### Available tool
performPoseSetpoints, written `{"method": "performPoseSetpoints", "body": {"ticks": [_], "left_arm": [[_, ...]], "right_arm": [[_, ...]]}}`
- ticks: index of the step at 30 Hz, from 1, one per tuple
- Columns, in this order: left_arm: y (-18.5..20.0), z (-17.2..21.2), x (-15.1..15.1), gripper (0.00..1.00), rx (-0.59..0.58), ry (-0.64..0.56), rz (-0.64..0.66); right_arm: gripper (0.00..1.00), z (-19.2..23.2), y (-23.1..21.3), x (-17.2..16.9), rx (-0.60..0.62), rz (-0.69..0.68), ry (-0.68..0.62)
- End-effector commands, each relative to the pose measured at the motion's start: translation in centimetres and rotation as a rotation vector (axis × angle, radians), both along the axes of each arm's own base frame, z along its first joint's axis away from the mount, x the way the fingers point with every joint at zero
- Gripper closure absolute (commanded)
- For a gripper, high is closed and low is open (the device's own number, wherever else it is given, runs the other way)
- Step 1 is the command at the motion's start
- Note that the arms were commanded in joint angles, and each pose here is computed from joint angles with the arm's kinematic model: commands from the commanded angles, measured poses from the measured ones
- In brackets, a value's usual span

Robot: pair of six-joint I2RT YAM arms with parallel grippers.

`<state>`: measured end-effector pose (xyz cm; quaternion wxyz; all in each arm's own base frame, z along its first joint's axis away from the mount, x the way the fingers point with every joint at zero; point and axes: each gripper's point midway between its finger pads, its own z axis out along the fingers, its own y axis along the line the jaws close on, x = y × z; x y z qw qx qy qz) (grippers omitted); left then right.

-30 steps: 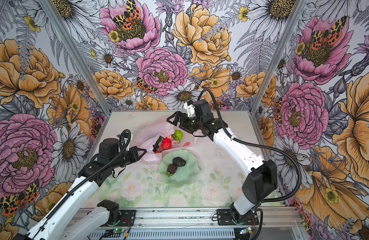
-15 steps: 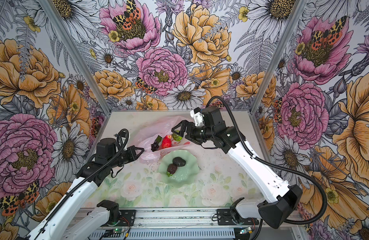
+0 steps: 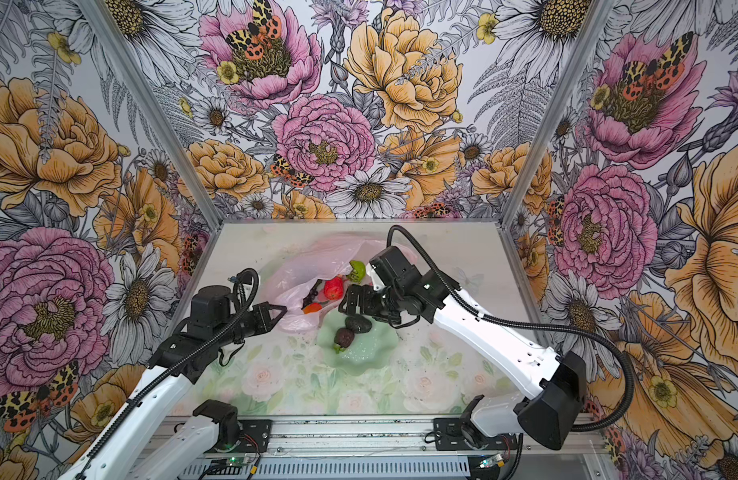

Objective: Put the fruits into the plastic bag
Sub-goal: 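Move the right gripper over the bowl above the dark avocados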

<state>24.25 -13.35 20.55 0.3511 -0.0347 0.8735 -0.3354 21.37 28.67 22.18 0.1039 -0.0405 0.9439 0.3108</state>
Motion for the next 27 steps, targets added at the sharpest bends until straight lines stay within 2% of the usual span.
{"method": "performPoseSetpoints", "body": {"ticks": [1,9,27], "left_arm": [[0.1,-0.4,-0.2,1.00,0.031,-0.012,-0.008],[-0.3,-0.5,-0.6,1.00,0.043,-0.013,-0.024],[-0.6,-0.7,-0.9,1.00,0.066,-0.016,-0.030]], "right_arm": [[0.00,-2.8,0.0,-0.4,-0.108,0.004,-0.004],[0.00,-6.5,0.2,-0.2,-0.214,-0.028,0.033],[0.01,-12.3,1.9,0.8,-0.295,-0.063,0.124]]}}
